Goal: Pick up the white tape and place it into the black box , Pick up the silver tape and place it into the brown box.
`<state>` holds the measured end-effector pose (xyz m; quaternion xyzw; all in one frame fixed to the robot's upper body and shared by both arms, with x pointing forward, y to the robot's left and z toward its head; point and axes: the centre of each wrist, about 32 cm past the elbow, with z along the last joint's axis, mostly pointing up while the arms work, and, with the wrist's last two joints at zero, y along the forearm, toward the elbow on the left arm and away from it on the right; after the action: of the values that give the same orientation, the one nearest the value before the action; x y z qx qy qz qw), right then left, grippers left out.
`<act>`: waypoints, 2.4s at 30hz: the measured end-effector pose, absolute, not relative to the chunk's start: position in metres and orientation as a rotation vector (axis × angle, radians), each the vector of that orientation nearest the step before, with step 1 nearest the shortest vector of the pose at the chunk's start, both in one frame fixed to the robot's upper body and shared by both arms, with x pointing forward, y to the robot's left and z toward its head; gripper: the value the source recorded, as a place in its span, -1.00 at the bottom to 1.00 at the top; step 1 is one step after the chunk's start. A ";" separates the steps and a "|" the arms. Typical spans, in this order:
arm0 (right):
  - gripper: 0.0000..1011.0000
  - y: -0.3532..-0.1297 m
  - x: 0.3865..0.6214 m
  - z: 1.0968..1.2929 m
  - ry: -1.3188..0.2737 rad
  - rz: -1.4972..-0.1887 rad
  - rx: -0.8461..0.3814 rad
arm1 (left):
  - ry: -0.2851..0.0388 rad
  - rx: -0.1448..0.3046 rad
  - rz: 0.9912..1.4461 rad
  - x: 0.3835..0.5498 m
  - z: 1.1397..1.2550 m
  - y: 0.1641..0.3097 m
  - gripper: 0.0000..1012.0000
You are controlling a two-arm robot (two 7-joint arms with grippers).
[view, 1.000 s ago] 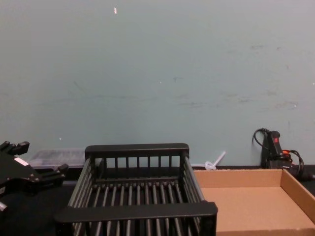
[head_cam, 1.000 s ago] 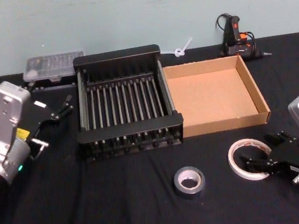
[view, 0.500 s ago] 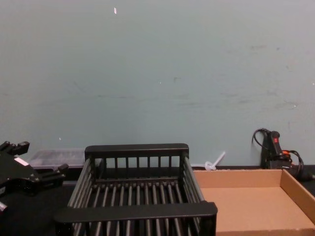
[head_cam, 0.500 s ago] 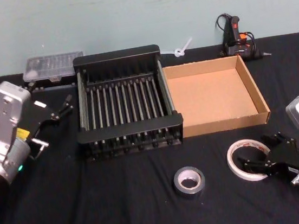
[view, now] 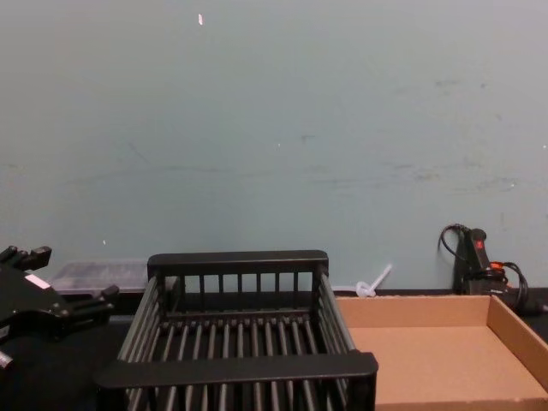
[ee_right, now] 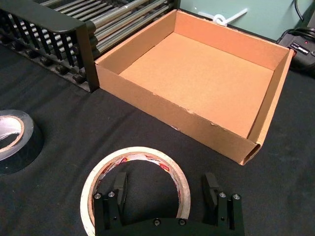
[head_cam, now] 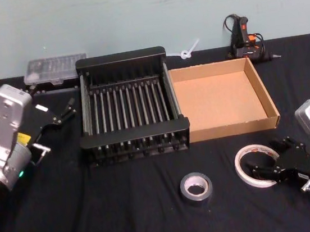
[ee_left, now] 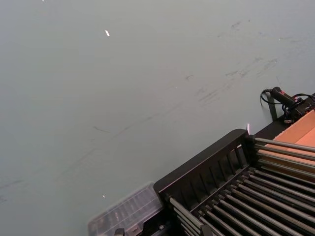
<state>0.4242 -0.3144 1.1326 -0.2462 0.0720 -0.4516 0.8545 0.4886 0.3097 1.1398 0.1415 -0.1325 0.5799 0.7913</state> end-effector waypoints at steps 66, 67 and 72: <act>0.98 -0.316 0.422 1.131 0.173 -0.978 -0.477 | -0.285 0.305 1.248 0.489 1.140 0.310 0.98; 0.98 -0.316 0.422 1.131 0.173 -0.978 -0.477 | -0.285 0.304 1.248 0.489 1.140 0.310 0.98; 0.98 -0.316 0.422 1.131 0.177 -0.977 -0.475 | -0.285 0.304 1.248 0.489 1.140 0.310 0.98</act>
<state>0.4221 -0.3157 1.1311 -0.2258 0.0840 -0.4644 0.8522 0.4886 0.3097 1.1398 0.1415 -0.1324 0.5799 0.7913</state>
